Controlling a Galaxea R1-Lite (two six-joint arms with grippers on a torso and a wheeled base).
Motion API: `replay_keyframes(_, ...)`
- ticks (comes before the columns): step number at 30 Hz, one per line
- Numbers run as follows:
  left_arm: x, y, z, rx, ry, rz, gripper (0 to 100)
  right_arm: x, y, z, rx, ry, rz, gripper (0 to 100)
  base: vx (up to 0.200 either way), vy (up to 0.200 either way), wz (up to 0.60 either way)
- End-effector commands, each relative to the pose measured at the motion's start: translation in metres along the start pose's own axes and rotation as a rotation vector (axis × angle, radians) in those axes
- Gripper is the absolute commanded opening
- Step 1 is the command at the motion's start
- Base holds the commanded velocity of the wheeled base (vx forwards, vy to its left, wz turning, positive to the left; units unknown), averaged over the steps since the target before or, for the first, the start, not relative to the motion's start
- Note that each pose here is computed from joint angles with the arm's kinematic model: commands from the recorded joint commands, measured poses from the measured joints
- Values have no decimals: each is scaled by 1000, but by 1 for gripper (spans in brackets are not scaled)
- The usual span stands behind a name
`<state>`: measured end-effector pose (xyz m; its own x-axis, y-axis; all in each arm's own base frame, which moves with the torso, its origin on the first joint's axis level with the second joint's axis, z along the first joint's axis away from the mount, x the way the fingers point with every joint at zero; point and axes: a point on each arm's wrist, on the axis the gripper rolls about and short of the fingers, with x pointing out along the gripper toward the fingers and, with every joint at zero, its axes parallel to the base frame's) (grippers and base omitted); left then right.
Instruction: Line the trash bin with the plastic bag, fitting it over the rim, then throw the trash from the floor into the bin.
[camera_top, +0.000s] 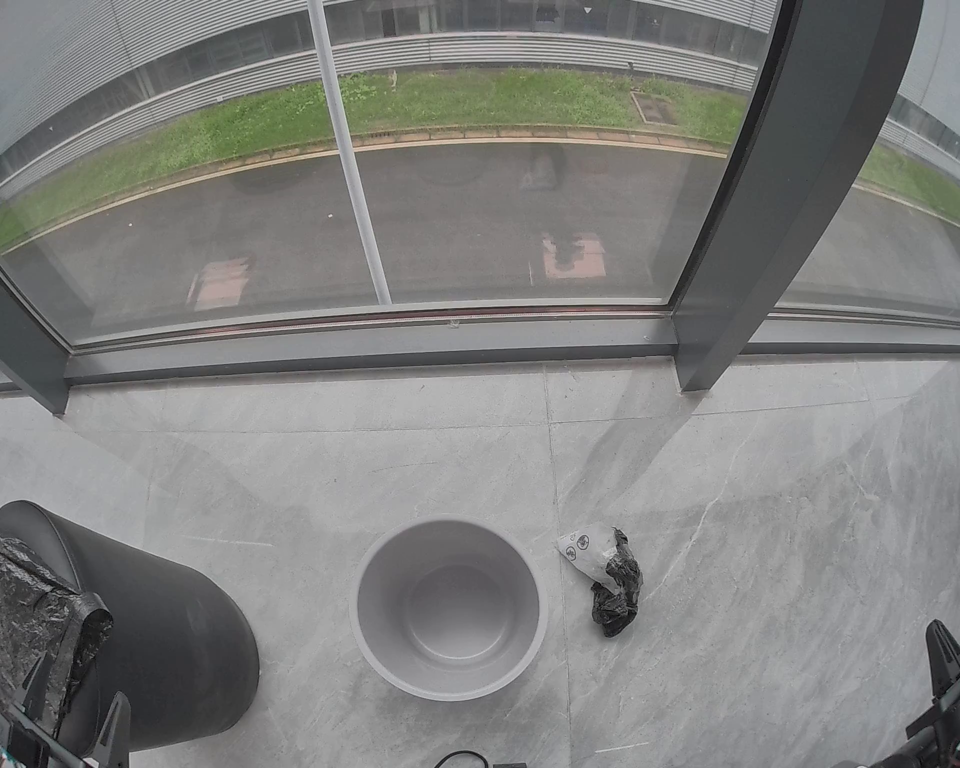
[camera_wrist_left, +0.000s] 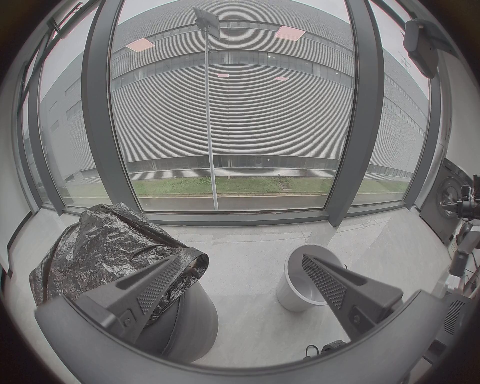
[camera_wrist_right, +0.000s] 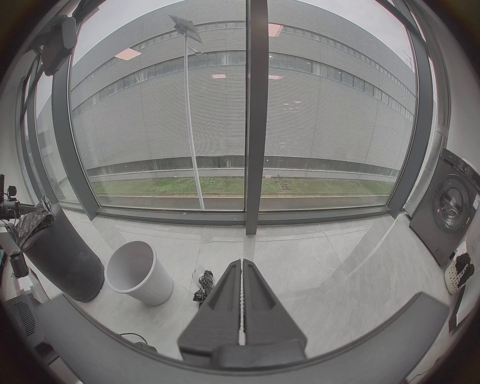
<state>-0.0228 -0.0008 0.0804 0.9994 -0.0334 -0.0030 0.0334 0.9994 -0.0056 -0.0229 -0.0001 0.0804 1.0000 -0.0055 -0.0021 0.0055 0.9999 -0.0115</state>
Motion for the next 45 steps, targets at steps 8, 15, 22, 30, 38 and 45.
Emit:
replay_keyframes(8, 0, 0, -4, -5, -9, 3, 100, 0, 0, -5, 30, -1, -13, 0, 0, 0, 0)
replay_keyframes(15, -7, 0, 39, -45, -96, -3, 100, -8, -2, 75, 115, -141, 20, 0, 0, 0, 0)
replay_keyframes(22, -3, 0, 92, -77, 10, -40, 100, 43, 2, 117, 56, -14, 139, 0, 0, 0, 0)
replay_keyframes(30, 14, 1, 77, 139, 147, -19, 100, 114, 22, 137, 29, -45, 276, 0, 0, 0, 0)
replay_keyframes(38, 31, 6, 62, 481, 365, 126, 100, 154, 43, 128, 32, -29, 351, 0, 0, 0, 0)
replay_keyframes(45, 44, 9, 72, 712, 447, 201, 100, 162, 46, 119, 37, -4, 348, 0, 0, 0, 0)
